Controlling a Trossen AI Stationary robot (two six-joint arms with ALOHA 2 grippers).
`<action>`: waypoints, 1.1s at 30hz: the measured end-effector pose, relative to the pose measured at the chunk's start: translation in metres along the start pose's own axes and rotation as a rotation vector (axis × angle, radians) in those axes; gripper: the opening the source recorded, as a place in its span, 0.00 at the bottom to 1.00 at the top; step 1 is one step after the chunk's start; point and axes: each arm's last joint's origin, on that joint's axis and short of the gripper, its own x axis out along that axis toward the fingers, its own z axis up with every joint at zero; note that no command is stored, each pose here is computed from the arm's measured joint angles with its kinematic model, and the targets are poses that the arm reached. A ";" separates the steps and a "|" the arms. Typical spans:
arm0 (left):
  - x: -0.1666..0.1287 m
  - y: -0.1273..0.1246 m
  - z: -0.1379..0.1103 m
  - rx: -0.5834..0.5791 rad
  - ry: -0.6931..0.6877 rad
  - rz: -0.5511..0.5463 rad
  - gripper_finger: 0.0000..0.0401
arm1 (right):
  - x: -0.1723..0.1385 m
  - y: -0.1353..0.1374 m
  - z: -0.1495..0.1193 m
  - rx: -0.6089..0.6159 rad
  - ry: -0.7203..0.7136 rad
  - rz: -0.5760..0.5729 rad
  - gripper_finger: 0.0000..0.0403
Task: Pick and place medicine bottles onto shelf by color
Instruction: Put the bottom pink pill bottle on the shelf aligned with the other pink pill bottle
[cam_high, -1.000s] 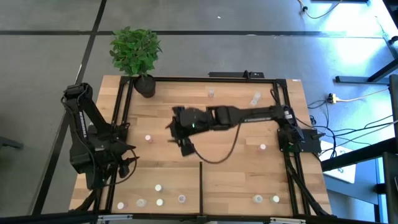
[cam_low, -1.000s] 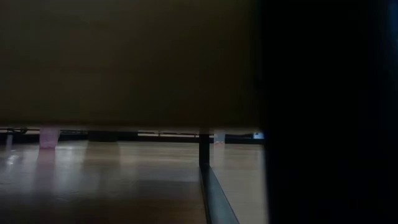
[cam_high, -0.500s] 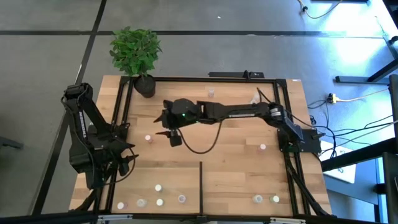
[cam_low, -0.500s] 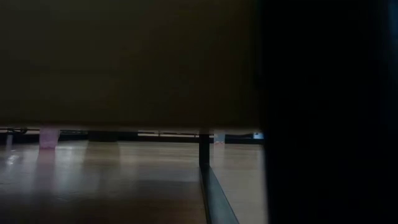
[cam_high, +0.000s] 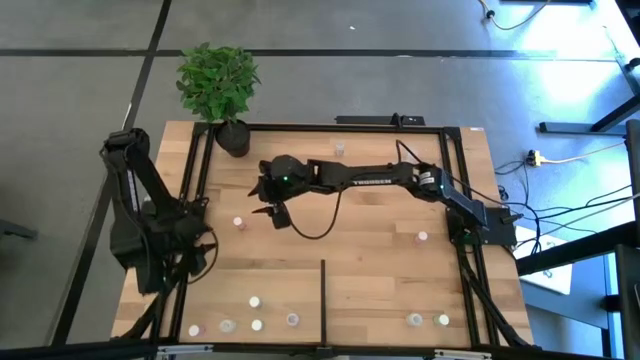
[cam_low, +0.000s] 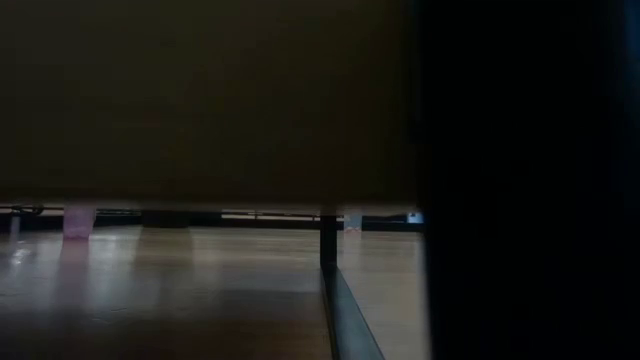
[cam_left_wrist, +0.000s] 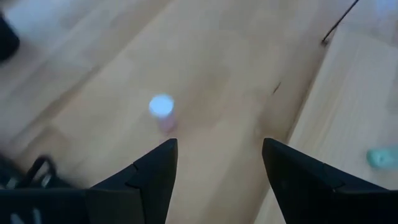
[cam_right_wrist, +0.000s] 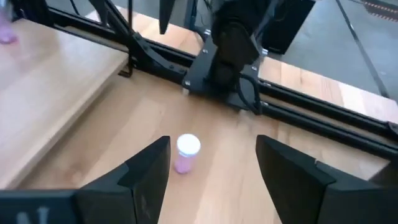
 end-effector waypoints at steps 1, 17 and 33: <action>-0.001 0.004 0.004 -0.006 0.040 0.000 0.57 | 0.000 0.000 0.000 -0.010 0.000 0.000 0.59; 0.002 0.048 0.058 0.198 0.294 -0.177 0.57 | -0.007 -0.018 -0.013 0.013 0.071 -0.009 0.59; 0.041 0.042 0.089 0.429 0.303 -0.051 0.57 | -0.016 -0.019 -0.018 -0.043 0.184 0.032 0.59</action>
